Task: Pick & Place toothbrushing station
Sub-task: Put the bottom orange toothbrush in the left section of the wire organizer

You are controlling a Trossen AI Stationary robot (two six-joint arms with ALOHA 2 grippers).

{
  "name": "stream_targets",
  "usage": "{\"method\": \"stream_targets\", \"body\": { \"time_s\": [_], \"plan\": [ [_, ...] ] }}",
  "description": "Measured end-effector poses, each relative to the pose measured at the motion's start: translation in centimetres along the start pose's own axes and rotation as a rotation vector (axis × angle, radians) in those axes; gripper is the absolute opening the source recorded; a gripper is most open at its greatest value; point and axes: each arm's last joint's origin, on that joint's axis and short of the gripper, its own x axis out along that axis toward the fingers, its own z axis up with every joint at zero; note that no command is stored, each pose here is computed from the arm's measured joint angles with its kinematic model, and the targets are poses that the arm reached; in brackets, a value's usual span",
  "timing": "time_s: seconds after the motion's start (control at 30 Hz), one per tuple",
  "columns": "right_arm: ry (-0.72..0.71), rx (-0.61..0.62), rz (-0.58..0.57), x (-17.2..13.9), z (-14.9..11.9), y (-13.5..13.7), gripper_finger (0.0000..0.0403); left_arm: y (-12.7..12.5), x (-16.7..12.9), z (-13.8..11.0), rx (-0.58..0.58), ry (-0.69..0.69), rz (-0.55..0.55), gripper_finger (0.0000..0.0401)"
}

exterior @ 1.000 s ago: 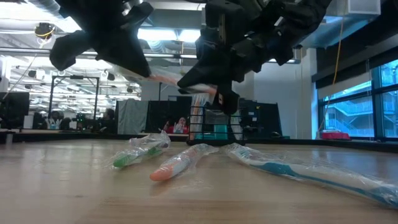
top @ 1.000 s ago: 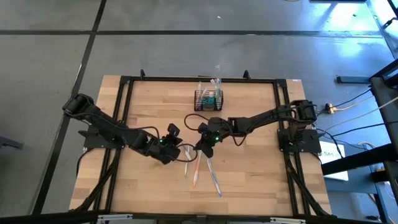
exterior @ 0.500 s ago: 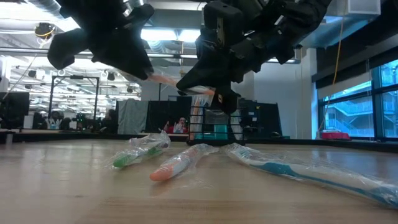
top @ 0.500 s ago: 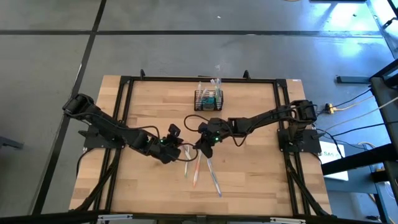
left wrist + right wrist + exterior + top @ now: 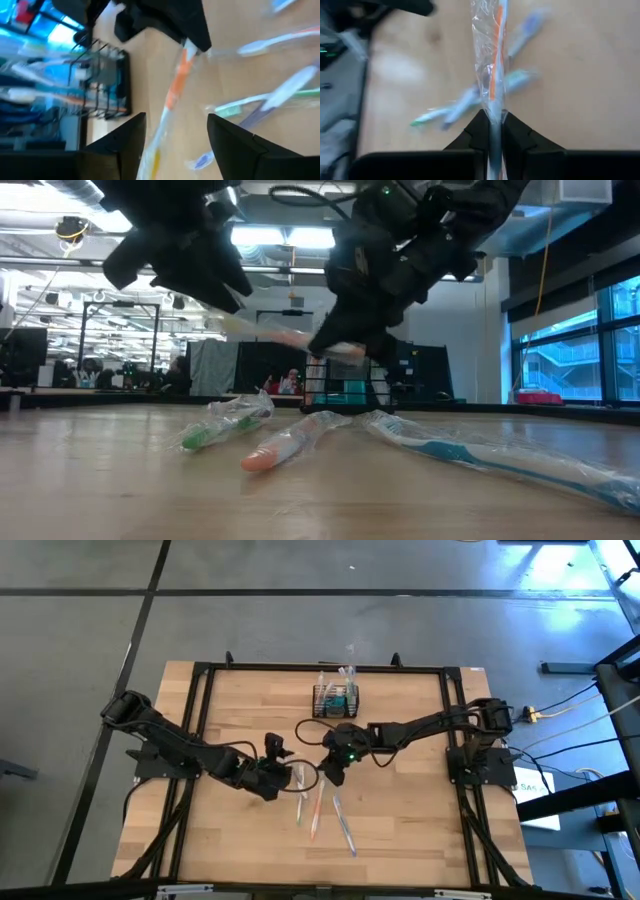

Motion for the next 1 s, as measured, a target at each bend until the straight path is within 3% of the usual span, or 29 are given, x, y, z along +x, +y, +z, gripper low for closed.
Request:
{"method": "stream_targets", "body": {
  "time_s": [0.23,0.53,0.77,1.0],
  "plan": [
    [0.007,-0.027,-0.234,-2.6,0.2,-0.5,0.0031,0.9,0.5,-0.8,-0.046,0.072,0.017,0.0204],
    [-0.010,-0.082,-0.327,-6.2,0.7,0.4,0.0031,4.1,0.4,-1.9,-0.232,0.112,-0.071,0.0187],
    [-0.002,-0.100,-0.488,-8.8,0.4,0.5,0.0031,6.8,-0.1,-2.4,-0.342,0.079,-0.085,0.0182],
    [0.002,-0.134,-0.568,-10.0,-0.9,0.6,0.0031,7.5,1.0,-3.1,-0.424,0.032,-0.126,0.0182]
  ]
}}
